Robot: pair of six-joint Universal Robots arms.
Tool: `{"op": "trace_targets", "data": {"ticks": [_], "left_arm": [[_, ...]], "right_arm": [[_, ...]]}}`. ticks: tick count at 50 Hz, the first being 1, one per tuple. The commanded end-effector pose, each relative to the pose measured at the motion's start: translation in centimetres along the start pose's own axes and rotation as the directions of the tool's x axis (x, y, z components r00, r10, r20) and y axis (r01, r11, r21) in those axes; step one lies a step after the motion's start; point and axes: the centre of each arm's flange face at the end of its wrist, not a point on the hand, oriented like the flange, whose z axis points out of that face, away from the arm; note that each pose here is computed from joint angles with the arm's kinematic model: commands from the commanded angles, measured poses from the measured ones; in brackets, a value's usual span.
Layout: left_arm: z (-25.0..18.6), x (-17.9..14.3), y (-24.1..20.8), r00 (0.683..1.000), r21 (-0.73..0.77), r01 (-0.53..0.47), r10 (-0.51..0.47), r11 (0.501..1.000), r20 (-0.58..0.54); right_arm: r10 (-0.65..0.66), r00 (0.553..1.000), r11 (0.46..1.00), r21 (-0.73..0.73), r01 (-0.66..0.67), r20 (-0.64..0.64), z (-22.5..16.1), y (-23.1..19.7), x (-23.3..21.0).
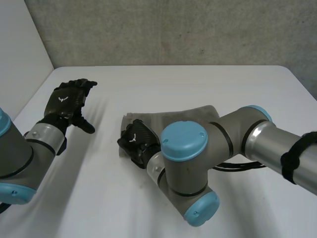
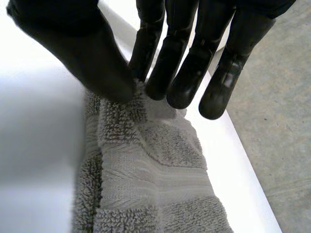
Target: Fold the towel.
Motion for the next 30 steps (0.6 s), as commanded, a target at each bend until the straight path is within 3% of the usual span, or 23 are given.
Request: {"op": "trace_targets", "data": {"ticks": [1, 6, 14, 19, 30], "left_arm": [[-0.1, 0.2, 0.1, 1.0, 0.004, -0.001, 0.001, 1.0, -0.004], [-0.1, 0.2, 0.1, 1.0, 0.009, -0.003, 0.003, 1.0, -0.006], [0.0, 0.3, 0.3, 1.0, 0.003, -0.002, 0.002, 1.0, -0.006], [-0.2, 0.7, 0.5, 1.0, -0.001, -0.002, 0.002, 1.0, -0.019], [-0.5, 1.3, 0.5, 0.999, 0.002, -0.003, 0.003, 1.0, -0.035]], "right_arm": [[0.04, 0.996, 0.999, 0.027, -0.038, -0.084, -2.4, -1.8, 4.3], [0.166, 0.968, 0.984, -0.038, -0.176, -0.188, -5.2, 1.1, 8.7], [0.272, 0.925, 0.914, -0.228, -0.335, -0.266, -7.1, 8.5, 10.2], [0.275, 0.909, 0.878, -0.304, -0.369, -0.312, -7.6, 12.5, 10.8], [0.151, 0.91, 0.873, -0.381, -0.306, -0.385, -6.6, 16.6, 12.2]]}}
